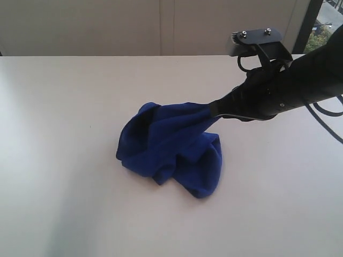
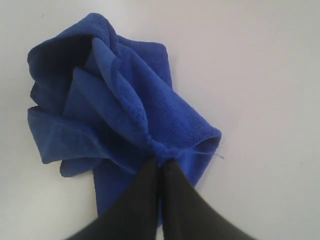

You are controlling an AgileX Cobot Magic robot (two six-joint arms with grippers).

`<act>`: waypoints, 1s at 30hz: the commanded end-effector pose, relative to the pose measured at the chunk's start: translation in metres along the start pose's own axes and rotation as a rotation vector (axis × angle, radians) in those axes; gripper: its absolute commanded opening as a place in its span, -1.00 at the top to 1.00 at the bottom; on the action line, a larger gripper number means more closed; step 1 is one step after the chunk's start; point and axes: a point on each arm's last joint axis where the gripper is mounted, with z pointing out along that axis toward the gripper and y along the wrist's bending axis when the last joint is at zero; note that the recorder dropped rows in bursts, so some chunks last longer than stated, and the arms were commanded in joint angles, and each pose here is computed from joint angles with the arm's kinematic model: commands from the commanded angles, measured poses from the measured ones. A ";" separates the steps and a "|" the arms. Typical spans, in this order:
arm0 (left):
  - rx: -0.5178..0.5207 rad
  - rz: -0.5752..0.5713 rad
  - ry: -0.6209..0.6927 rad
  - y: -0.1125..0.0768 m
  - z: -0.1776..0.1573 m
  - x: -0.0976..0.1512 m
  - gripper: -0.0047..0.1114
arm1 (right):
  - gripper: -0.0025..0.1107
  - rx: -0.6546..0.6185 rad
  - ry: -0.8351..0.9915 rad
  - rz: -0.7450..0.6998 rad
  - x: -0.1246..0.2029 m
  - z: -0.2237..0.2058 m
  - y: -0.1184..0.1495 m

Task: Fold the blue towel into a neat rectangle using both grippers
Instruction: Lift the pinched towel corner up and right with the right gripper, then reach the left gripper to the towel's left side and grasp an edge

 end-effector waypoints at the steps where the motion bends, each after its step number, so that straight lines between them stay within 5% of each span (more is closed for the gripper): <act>1: -0.028 0.099 0.355 -0.006 0.023 -0.023 0.92 | 0.96 0.006 -0.013 0.003 -0.002 -0.003 -0.002; 5: 0.046 0.091 0.621 -0.010 0.078 -0.013 0.92 | 0.96 0.006 -0.013 0.003 -0.002 -0.003 -0.002; 10: 0.455 -0.147 0.690 -0.036 0.171 0.018 0.92 | 0.96 0.006 0.007 0.008 0.000 0.003 -0.003; 18: 0.552 -0.341 0.780 -0.039 0.250 0.060 0.92 | 0.96 0.011 0.037 0.020 0.003 0.016 -0.007; 25: 0.639 -0.312 0.854 -0.065 0.274 0.097 0.12 | 0.96 0.056 -0.045 0.031 -0.005 0.016 -0.012; 30: 0.640 -0.277 0.849 -0.064 0.275 0.099 -0.01 | 0.96 0.066 -0.067 0.031 -0.007 0.015 -0.013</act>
